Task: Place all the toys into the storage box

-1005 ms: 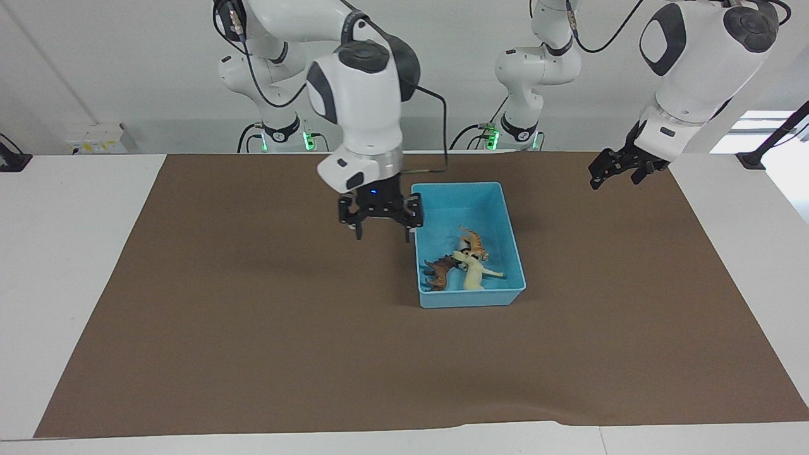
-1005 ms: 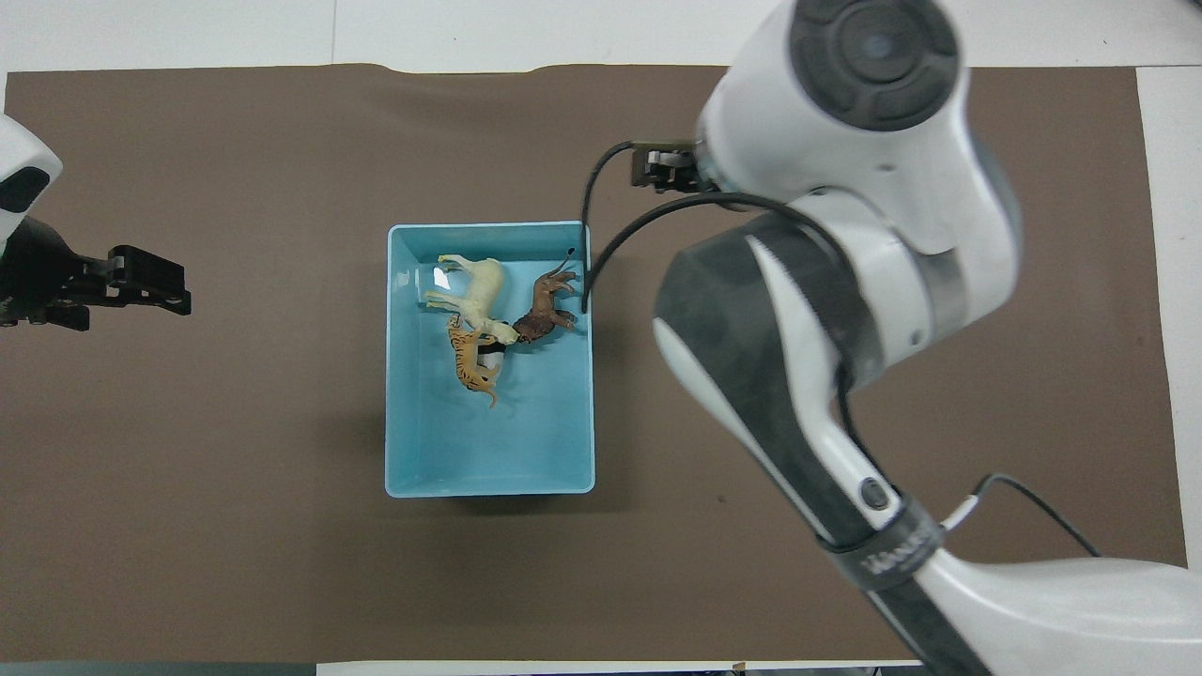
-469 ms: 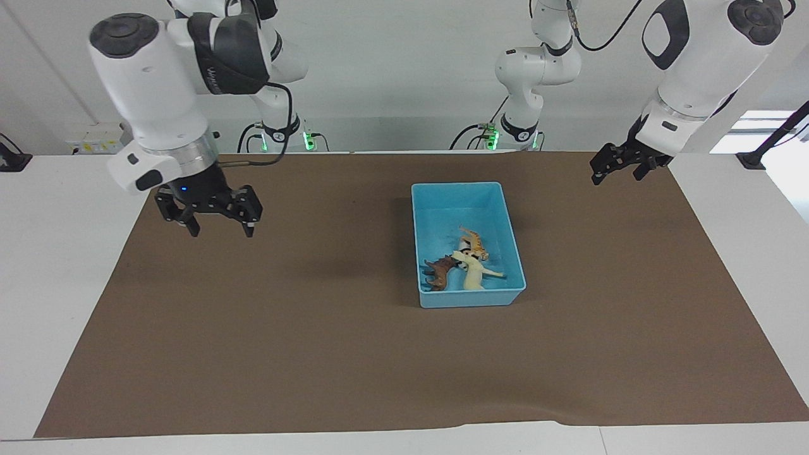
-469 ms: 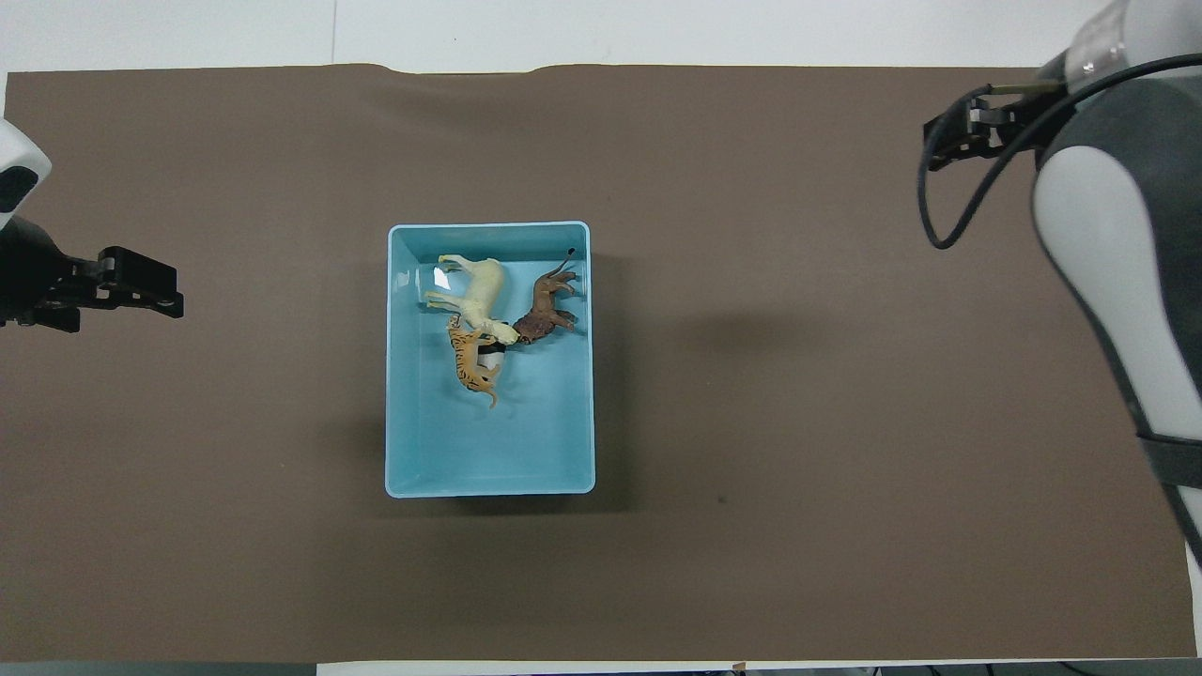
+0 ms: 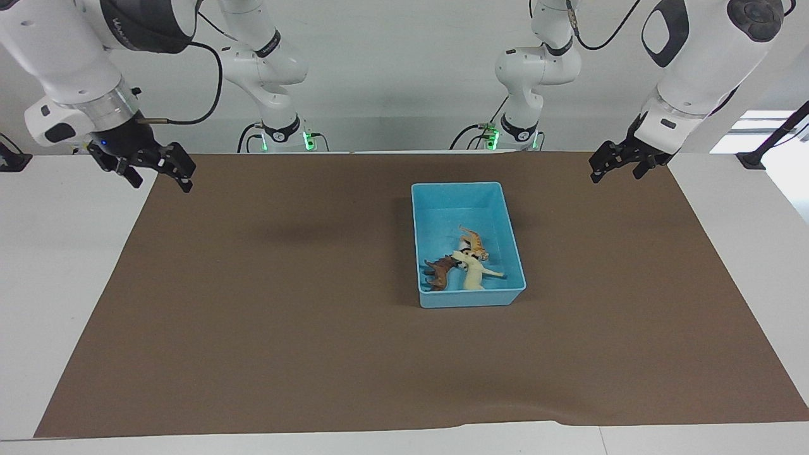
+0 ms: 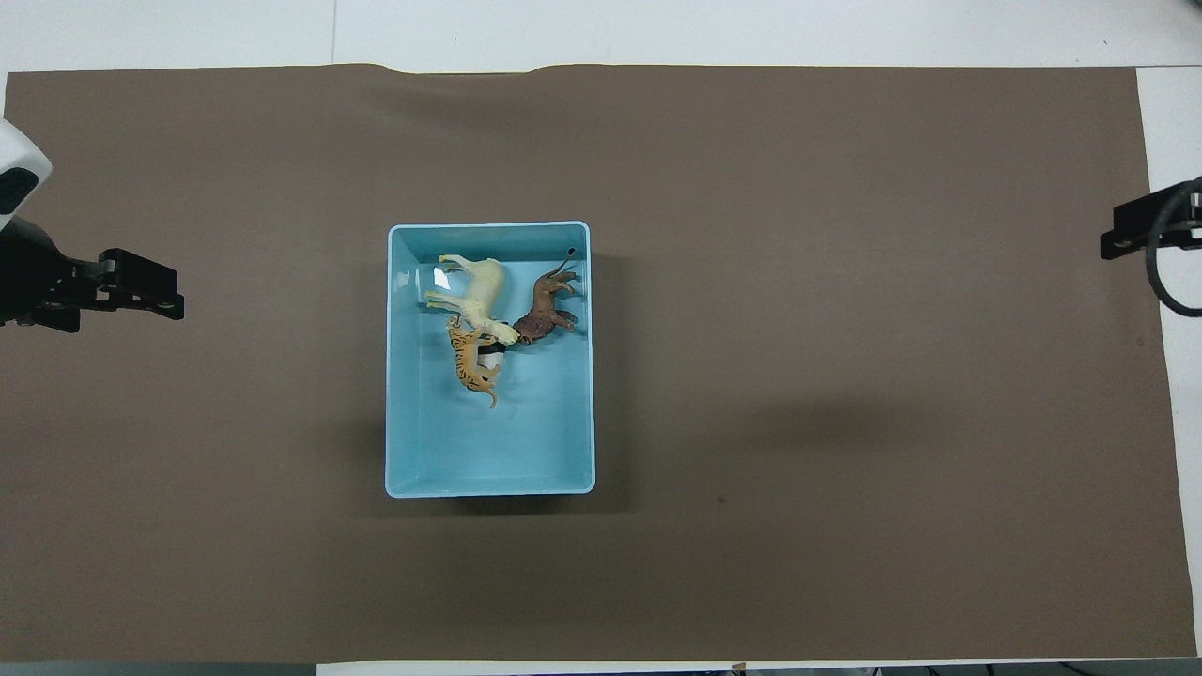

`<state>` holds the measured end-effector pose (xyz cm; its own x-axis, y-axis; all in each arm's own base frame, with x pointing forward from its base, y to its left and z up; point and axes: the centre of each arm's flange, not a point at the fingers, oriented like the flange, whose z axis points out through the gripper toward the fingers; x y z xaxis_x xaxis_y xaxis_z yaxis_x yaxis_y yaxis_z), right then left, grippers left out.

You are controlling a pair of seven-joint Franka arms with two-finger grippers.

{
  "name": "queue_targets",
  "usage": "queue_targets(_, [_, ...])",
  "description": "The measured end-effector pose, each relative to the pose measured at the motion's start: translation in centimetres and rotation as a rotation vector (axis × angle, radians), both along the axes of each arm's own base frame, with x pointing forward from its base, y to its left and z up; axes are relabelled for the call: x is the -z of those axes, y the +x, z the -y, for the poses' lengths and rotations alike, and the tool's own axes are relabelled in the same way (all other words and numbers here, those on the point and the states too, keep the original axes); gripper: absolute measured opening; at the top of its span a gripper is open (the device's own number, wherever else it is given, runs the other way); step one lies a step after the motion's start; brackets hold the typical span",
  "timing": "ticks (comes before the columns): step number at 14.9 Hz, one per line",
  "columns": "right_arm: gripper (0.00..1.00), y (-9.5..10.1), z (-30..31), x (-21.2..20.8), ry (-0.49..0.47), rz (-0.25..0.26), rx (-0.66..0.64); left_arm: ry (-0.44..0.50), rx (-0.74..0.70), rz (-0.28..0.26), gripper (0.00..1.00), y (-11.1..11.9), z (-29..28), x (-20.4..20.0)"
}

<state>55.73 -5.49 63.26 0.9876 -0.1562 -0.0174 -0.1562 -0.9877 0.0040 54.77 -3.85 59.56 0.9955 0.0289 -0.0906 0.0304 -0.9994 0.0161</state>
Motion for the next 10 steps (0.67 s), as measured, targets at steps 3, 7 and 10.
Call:
queue_targets(3, [1.0, -1.7, -0.1, -1.5, 0.001, 0.023, 0.0, 0.0, 0.007, -0.003, 1.0, 0.0, 0.1, 0.1])
queue_targets(7, [1.0, -1.5, -0.1, -0.7, 0.001, 0.021, 0.0, 0.0, 0.004, -0.008, 1.0, 0.0, -0.1, 0.3])
queue_targets(10, [1.0, -1.5, -0.2, -0.4, 0.001, 0.015, -0.001, 0.0, 0.005, -0.013, 1.0, 0.0, -0.1, 0.6])
